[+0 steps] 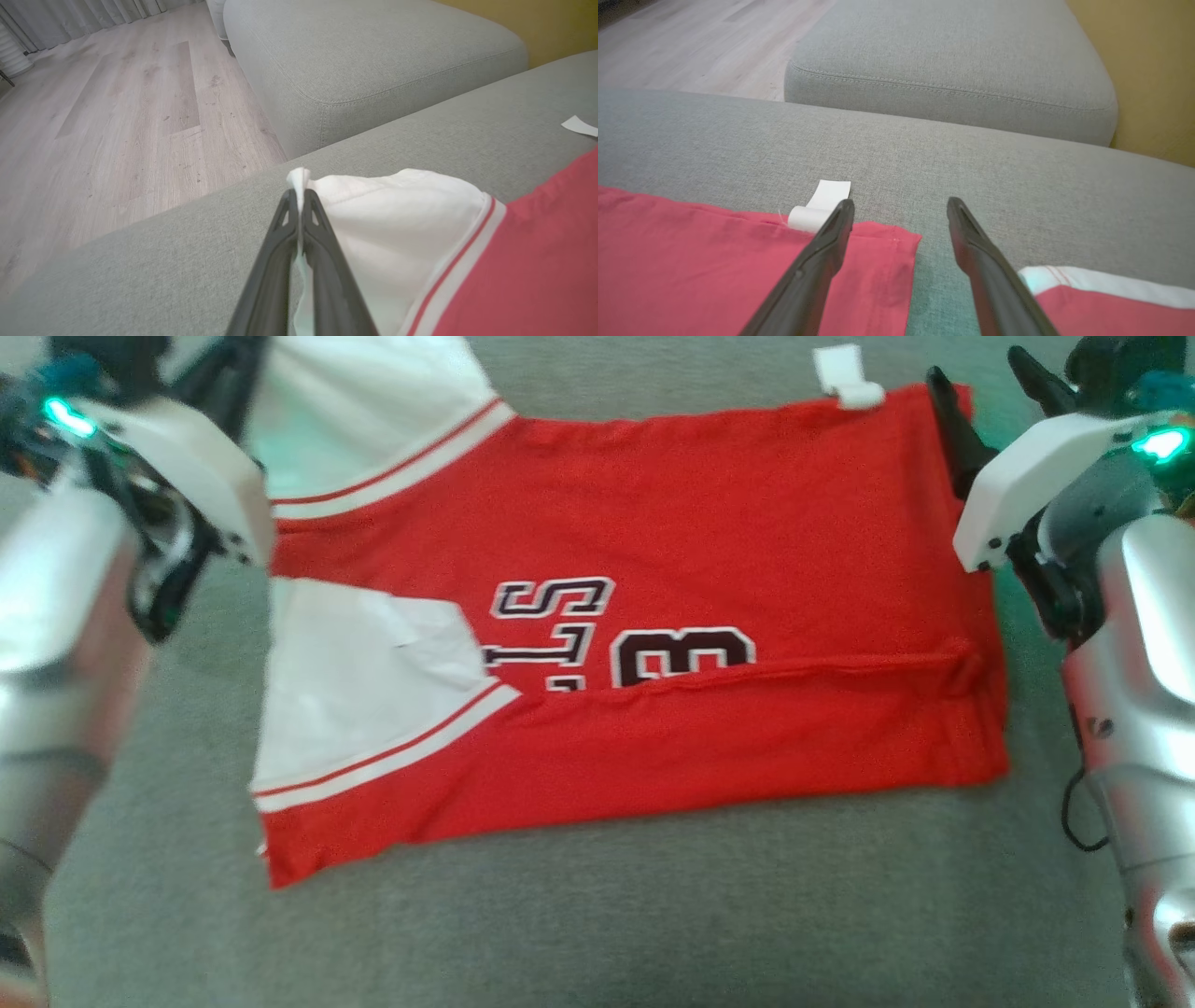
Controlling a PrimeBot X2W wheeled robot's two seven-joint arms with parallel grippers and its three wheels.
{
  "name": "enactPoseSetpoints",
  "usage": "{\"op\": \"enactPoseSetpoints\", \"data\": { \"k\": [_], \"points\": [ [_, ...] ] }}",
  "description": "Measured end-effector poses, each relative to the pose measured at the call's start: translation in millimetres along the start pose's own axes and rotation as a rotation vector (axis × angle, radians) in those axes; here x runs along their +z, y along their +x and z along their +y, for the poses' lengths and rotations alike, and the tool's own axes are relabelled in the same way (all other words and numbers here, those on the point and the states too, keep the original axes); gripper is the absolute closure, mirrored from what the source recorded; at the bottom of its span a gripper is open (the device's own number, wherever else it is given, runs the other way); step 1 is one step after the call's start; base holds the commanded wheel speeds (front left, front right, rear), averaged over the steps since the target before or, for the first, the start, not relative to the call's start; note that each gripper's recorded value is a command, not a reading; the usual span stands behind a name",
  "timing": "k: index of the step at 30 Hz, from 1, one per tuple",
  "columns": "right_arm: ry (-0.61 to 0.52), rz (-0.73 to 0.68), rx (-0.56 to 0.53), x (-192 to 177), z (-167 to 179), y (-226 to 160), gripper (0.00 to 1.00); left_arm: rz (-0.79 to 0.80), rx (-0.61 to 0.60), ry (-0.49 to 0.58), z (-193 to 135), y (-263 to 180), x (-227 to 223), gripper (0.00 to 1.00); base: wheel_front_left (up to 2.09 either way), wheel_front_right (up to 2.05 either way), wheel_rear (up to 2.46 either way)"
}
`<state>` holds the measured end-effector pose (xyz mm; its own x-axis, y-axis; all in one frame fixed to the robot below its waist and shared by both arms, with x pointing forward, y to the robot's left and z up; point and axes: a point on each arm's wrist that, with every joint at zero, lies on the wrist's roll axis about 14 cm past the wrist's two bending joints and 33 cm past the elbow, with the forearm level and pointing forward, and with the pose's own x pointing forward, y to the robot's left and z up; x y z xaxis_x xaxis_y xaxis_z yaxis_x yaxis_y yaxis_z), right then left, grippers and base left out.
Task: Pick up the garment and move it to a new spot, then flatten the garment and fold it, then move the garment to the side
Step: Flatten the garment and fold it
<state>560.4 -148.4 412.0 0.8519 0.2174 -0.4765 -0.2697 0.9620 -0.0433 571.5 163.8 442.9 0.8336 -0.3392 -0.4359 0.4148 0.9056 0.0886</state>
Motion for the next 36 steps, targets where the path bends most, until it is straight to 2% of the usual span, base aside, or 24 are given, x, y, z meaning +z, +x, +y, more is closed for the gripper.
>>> {"op": "enactPoseSetpoints", "data": {
  "k": [7, 11, 21, 22, 23, 30, 36],
  "points": [
    [0.026, 0.143, 0.025, -19.2, 12.1, 16.9, 0.00, -0.039, 0.004, 0.015, -8.6, -30.5, -1.2, 1.00, 0.00, 0.00, 0.00],
    [-0.011, 0.225, 0.015, -38.3, 10.4, 20.7, 0.00, -0.058, -0.011, 0.021, -16.3, -38.8, 2.4, 1.00, 0.00, 0.00, 0.00],
    [-0.052, 0.271, -0.014, -38.5, 0.9, 27.4, 0.00, -0.049, -0.033, 0.028, -26.5, -40.8, 0.6, 1.00, 0.00, 0.00, 0.00],
    [-0.052, 0.280, -0.016, -38.9, 0.2, 27.4, 0.29, -0.050, -0.034, 0.031, -26.2, -40.6, 0.8, 1.00, 0.00, 0.00, 0.00],
    [-0.050, 0.284, -0.016, -38.2, 0.3, 27.6, 1.00, -0.049, -0.031, 0.033, -25.1, -40.4, 0.8, 1.00, 0.00, 0.00, 0.00],
    [-0.031, 0.247, 0.022, -33.5, 11.1, 24.2, 1.00, -0.062, -0.004, 0.029, -16.9, -36.0, 4.8, 1.00, 0.00, 0.00, 0.00],
    [0.019, 0.086, 0.051, 2.2, 14.6, 27.0, 1.00, -0.101, 0.041, 0.013, -2.8, -29.0, 10.0, 1.00, 0.00, 0.00, 0.00]
  ]
}}
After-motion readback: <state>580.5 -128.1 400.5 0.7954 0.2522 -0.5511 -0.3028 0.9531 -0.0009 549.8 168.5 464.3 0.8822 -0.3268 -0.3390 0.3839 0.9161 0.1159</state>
